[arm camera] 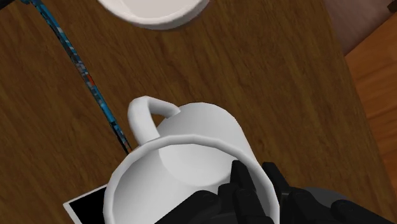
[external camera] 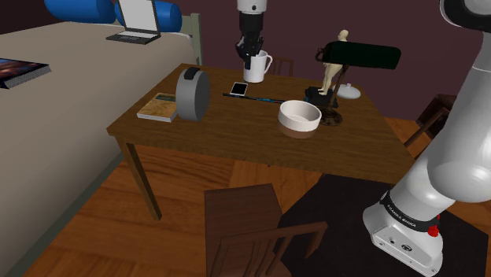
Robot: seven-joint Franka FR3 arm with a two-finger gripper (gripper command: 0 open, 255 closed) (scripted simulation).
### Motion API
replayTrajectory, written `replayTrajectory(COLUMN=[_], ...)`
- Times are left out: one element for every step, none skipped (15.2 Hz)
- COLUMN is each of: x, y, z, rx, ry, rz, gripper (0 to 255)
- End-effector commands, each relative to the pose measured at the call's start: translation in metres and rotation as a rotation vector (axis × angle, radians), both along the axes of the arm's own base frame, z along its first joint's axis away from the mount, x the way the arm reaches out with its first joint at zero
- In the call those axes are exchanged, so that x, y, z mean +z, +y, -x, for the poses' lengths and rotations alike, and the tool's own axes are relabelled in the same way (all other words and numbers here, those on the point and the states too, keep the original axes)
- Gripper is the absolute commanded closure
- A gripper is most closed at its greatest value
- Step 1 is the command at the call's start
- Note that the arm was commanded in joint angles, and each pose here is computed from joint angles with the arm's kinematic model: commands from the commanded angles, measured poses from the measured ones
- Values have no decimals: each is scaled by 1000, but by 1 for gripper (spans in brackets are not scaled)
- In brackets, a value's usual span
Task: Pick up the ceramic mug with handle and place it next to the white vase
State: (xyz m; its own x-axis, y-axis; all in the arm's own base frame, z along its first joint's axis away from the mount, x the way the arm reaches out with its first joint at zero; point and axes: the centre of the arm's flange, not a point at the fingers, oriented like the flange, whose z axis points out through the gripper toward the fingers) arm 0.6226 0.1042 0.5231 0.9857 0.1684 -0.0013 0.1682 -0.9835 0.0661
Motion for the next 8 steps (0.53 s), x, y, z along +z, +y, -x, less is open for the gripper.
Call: replayTrajectory(x=[-2, -2, -1, -1, -1, -1, -1, -1], y=[-23, -35, -47, -59, -71, -83, -95, -107], z=[13, 19, 24, 30, 36, 41, 47, 53], rx=[1, 1, 1, 1, 1, 1, 1, 1], ry=[0, 0, 0, 0, 0, 0, 0, 0], rz=[-1, -1, -1, -1, -1, -1, -1, -1], gripper=[255, 255, 255, 255, 255, 255, 255, 255])
